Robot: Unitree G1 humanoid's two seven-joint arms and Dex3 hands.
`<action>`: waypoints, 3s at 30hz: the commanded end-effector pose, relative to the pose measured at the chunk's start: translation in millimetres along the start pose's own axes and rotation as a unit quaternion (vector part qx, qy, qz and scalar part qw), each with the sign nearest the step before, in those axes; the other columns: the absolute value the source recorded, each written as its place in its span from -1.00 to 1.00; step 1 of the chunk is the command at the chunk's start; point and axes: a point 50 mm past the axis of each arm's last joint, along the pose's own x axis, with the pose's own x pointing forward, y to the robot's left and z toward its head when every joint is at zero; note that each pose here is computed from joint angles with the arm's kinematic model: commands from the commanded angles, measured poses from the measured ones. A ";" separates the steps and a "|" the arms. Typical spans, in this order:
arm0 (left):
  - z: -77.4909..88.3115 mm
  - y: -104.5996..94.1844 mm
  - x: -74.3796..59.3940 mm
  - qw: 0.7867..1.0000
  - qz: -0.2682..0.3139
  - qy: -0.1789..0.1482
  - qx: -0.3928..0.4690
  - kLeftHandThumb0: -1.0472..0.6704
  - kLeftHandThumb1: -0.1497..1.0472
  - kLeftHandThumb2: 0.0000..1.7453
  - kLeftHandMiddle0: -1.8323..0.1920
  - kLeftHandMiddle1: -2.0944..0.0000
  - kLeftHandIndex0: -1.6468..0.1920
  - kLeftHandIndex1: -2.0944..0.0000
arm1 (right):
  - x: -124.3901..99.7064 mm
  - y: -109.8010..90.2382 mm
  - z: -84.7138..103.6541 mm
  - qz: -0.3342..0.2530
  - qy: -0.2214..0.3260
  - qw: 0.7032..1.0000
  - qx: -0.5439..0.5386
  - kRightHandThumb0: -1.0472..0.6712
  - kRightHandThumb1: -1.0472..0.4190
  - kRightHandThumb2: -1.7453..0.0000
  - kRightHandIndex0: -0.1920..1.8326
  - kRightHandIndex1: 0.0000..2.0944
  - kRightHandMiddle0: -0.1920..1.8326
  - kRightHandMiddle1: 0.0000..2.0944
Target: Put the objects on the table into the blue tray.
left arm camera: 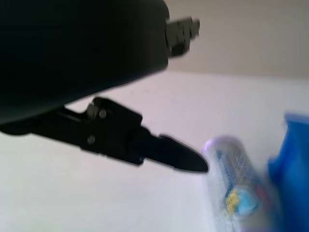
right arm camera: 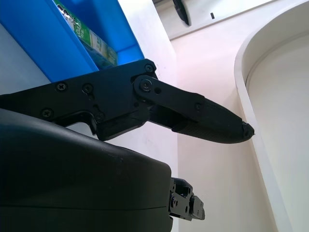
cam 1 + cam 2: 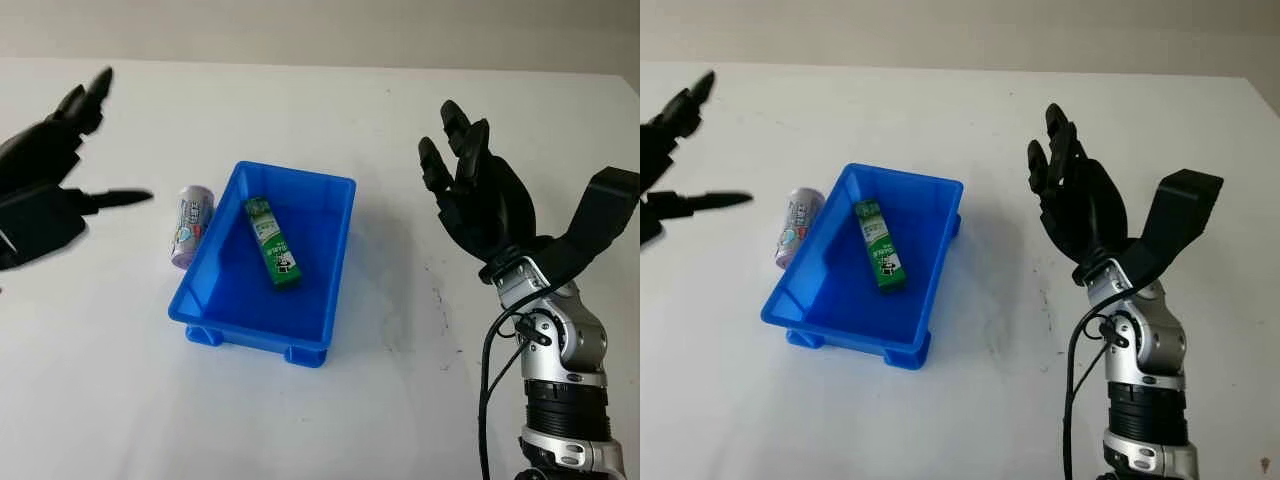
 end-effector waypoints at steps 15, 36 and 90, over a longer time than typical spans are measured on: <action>15.7 -22.4 21.3 0.906 -0.139 -0.156 0.368 -0.42 0.85 -0.94 0.97 0.95 0.97 0.96 | -2.9 10.2 3.5 -0.001 -0.009 0.995 -0.098 -0.70 -1.00 0.05 -1.00 -1.00 -1.00 -1.00; 24.2 -7.5 64.6 0.887 -0.100 -0.180 0.413 -0.38 0.76 -0.95 0.86 0.93 0.86 0.92 | -8.9 -0.5 3.1 0.021 0.012 0.995 -0.099 -0.69 -1.00 0.08 -1.00 -1.00 -1.00 -1.00; -28.3 14.6 54.1 0.899 -0.004 -0.002 0.438 -0.21 1.00 -0.69 0.55 -1.00 0.73 -1.00 | -11.2 -6.6 0.7 0.014 0.014 0.996 -0.090 -0.70 -1.00 0.14 -1.00 -1.00 -1.00 -1.00</action>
